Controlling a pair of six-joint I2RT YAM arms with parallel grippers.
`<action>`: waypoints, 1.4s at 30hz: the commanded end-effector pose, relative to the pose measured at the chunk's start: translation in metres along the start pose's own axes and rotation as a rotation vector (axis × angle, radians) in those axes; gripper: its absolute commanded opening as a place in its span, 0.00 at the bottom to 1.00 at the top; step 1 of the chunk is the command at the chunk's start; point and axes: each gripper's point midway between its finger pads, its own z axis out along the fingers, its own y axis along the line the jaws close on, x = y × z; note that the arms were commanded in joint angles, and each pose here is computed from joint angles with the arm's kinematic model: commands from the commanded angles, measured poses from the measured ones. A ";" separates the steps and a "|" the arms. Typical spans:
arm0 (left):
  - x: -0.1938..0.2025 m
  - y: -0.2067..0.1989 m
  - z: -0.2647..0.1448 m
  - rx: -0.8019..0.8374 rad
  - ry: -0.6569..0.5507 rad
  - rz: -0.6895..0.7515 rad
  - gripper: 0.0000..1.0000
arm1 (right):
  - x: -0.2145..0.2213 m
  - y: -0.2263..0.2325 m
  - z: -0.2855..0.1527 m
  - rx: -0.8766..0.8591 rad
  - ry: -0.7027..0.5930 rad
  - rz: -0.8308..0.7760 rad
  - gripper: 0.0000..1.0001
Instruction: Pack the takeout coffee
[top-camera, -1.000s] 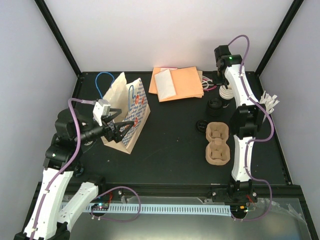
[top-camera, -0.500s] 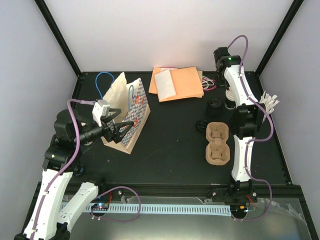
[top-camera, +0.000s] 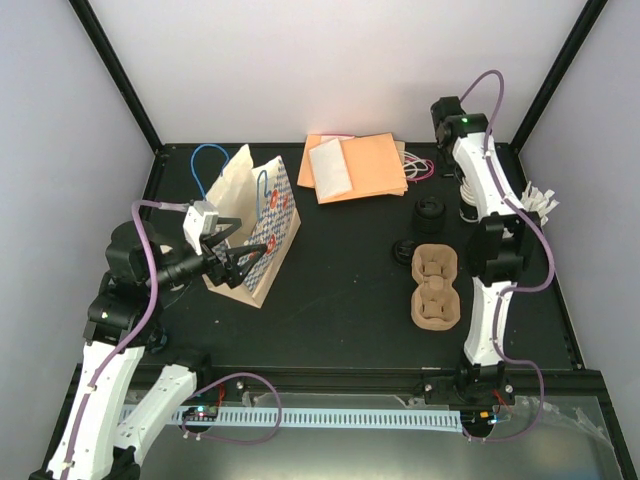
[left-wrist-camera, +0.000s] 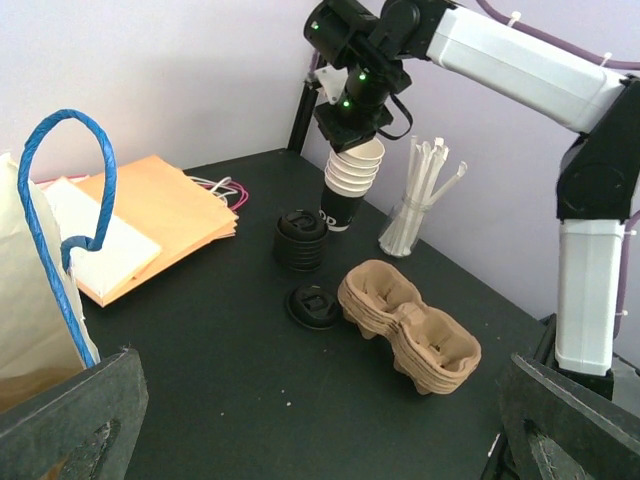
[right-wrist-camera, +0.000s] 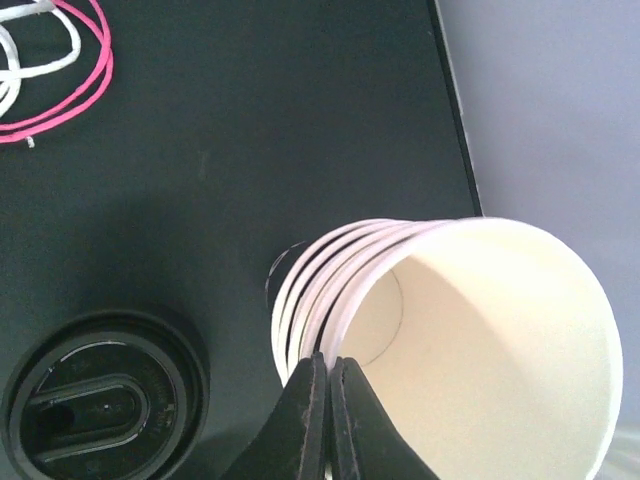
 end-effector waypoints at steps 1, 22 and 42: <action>-0.009 -0.010 -0.005 0.024 -0.024 0.032 0.99 | -0.004 -0.015 -0.022 0.002 -0.088 0.102 0.01; -0.014 -0.019 -0.006 0.062 -0.033 0.015 0.99 | 0.019 -0.002 -0.034 -0.069 -0.082 0.039 0.01; -0.017 -0.023 -0.006 0.078 -0.026 0.003 0.99 | 0.019 -0.022 -0.040 0.121 -0.221 0.146 0.01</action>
